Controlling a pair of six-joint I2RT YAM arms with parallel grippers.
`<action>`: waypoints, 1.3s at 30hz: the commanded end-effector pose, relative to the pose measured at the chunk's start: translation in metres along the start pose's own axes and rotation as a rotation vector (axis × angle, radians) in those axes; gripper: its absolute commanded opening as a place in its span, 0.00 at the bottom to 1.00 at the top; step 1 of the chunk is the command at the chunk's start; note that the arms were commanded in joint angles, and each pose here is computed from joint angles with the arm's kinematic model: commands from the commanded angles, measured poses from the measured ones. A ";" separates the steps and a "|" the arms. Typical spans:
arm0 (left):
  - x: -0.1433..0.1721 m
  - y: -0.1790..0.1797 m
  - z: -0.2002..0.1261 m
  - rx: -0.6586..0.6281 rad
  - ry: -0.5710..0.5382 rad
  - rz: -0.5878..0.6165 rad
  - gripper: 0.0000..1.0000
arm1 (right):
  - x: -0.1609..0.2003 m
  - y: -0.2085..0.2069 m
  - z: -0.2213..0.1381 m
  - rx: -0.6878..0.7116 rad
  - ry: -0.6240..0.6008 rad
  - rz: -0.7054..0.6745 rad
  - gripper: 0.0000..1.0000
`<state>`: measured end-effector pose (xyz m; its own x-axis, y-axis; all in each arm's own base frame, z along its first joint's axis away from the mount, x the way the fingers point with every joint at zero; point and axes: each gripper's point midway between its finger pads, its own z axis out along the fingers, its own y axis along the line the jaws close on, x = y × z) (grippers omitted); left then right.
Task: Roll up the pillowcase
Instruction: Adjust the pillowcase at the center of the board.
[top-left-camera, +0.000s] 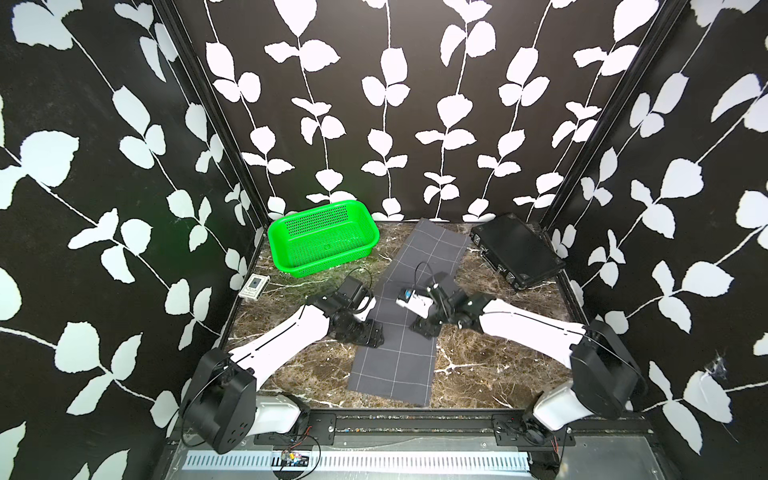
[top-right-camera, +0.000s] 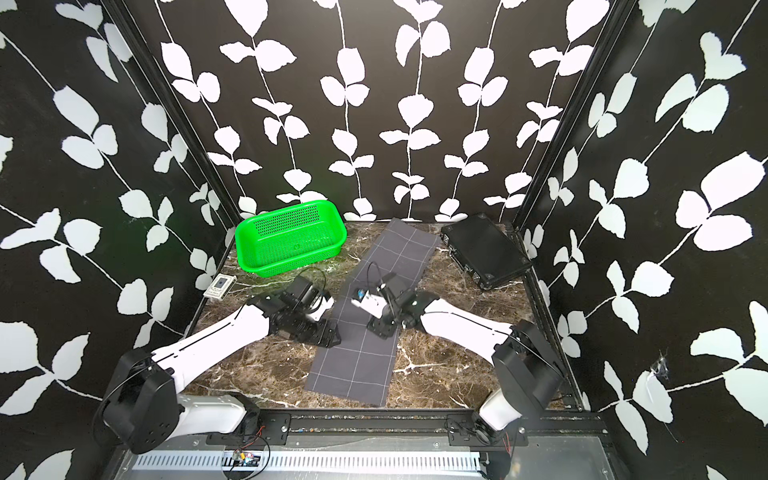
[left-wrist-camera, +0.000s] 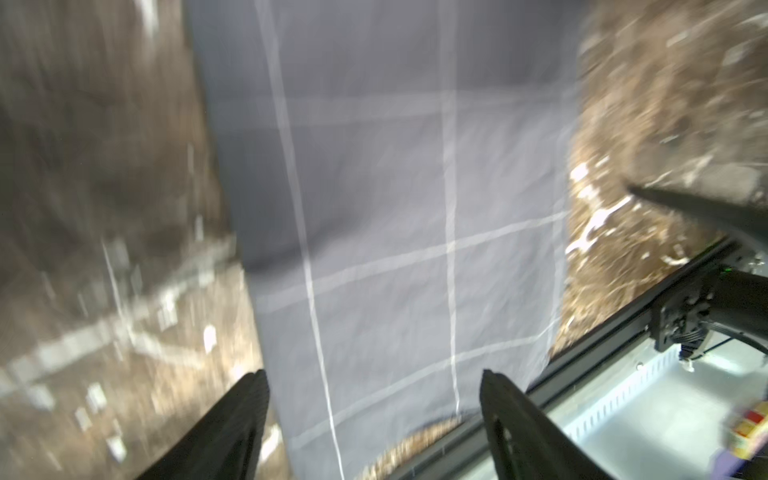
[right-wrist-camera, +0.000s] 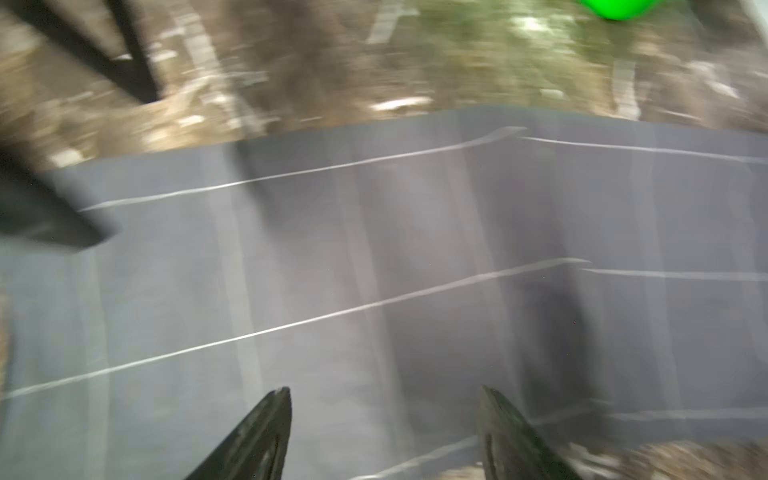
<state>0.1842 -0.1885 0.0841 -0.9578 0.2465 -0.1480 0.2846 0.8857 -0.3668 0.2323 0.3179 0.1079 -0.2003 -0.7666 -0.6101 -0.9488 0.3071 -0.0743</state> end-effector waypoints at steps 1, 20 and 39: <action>0.032 0.012 -0.003 -0.039 0.085 -0.129 0.78 | -0.009 0.041 0.002 -0.034 -0.057 -0.045 0.72; 0.080 0.030 0.019 -0.206 0.230 -0.089 0.50 | 0.039 0.155 0.028 -0.147 0.043 -0.331 0.71; 0.094 0.040 0.035 -0.275 0.264 -0.078 0.36 | 0.037 0.157 0.038 -0.146 0.049 -0.382 0.72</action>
<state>0.1099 -0.1465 0.0274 -0.9628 0.2422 0.1200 0.2284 0.9664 -0.1176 0.0854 0.3563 0.0469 0.1525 -0.8387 -0.5228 -0.9842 -0.0810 -0.1572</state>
